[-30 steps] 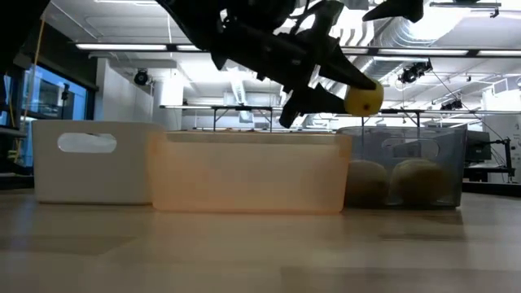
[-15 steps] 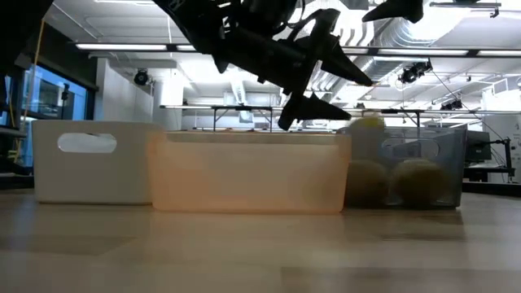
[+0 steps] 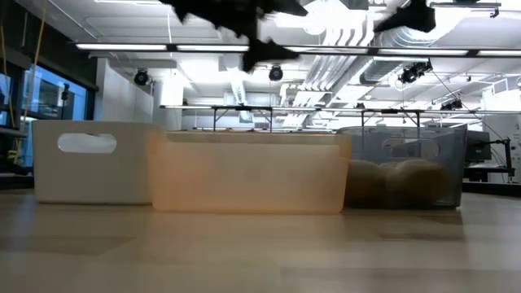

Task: Sort produce into baskets
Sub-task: Put the red apple into the orange bin

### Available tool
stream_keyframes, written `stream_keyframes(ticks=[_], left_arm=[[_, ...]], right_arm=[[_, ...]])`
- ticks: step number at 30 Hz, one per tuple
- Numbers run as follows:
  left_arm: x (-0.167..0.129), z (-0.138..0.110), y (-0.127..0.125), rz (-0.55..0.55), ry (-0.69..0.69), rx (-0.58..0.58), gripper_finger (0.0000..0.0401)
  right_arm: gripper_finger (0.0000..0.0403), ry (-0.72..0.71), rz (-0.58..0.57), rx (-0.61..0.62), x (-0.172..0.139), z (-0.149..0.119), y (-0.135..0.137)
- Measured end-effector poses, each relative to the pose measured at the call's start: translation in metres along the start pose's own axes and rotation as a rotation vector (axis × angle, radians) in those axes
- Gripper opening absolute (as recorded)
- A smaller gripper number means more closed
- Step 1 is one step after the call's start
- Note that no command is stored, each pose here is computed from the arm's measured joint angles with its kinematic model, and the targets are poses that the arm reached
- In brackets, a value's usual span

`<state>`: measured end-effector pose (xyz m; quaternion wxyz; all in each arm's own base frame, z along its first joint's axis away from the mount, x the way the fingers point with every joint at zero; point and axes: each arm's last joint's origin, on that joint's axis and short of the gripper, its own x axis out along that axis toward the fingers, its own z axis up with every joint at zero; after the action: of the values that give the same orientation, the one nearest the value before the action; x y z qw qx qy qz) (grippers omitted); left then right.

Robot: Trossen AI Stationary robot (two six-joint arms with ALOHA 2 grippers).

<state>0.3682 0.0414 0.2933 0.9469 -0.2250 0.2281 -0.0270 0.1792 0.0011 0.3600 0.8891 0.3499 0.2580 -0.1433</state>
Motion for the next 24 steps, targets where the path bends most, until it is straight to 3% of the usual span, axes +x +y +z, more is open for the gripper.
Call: stream_keyframes(ticks=[7,13,17,24], left_arm=[[-0.077,-0.02,-0.01,0.115,-0.217,-0.071,0.0319],[-0.109,-0.039,-0.014,0.098,-0.276,-0.108,0.0319],[-0.116,-0.043,-0.014,0.095,-0.29,-0.106,0.0319],[-0.113,-0.046,-0.012,0.104,-0.27,-0.111,0.0319]], right_arm=[[0.0374,0.357,0.017,0.184,0.031,-0.068,-0.008],[0.0374,0.619,-0.033,0.288,0.041,-0.112,-0.019],[0.0374,0.727,-0.143,0.358,0.036,-0.127,-0.024],[0.0374,0.738,-0.433,0.408,0.025,-0.14,-0.023]])
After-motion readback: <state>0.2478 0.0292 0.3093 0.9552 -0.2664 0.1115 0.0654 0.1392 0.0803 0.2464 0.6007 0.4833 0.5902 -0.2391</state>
